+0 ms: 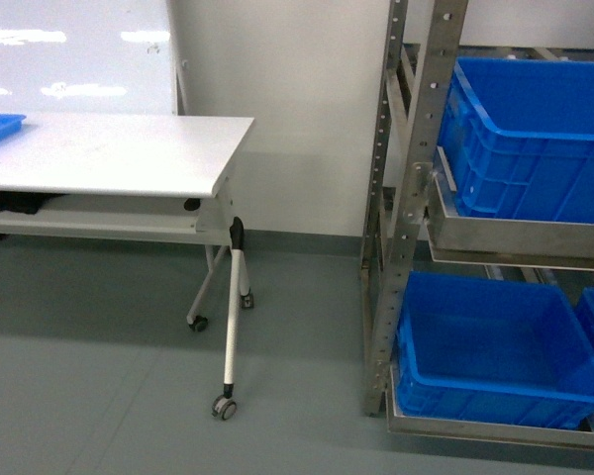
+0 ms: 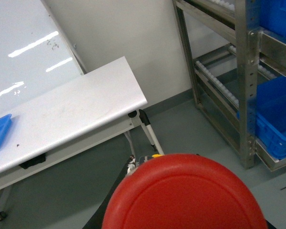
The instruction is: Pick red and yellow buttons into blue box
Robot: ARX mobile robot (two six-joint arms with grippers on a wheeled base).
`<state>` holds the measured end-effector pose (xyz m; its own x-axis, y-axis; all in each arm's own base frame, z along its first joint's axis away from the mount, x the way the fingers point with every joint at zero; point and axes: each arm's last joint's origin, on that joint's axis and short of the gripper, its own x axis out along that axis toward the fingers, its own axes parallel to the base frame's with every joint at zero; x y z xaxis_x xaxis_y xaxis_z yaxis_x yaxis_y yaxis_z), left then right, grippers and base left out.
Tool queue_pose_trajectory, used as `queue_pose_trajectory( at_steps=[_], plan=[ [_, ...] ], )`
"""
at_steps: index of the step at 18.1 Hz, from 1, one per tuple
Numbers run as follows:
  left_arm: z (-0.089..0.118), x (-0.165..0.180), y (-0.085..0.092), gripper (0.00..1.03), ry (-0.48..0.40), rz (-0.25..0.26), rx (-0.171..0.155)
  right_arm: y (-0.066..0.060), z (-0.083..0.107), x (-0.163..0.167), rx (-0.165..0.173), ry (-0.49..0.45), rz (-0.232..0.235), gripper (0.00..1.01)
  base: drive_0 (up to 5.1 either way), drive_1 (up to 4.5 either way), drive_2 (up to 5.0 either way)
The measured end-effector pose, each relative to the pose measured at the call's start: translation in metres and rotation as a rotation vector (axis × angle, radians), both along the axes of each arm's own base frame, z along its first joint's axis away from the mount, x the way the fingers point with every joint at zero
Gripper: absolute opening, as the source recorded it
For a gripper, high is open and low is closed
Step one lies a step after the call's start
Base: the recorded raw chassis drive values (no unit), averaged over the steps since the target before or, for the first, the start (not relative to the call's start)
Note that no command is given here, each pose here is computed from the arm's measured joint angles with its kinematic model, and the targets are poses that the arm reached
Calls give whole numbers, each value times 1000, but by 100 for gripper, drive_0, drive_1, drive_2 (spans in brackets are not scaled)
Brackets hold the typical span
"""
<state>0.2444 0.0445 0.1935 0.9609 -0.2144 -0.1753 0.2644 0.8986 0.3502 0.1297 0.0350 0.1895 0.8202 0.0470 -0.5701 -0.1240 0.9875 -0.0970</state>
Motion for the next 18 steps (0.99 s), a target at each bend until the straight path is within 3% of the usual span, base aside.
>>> queue_pose_trajectory(
  at_steps=[5,14,18],
  plan=[
    [0,1,-3,25,-7,-30,3,0,0,0,1,-3,0,29,451,-391,-92],
    [1,1,-3,25,-7,-27,3,0,0,0,2,-4,1,29,349,-481,138],
    [0,1,-3,25,-1,-25,2,0,0,0,2,-2,1,29,468,-270,-167]
  ],
)
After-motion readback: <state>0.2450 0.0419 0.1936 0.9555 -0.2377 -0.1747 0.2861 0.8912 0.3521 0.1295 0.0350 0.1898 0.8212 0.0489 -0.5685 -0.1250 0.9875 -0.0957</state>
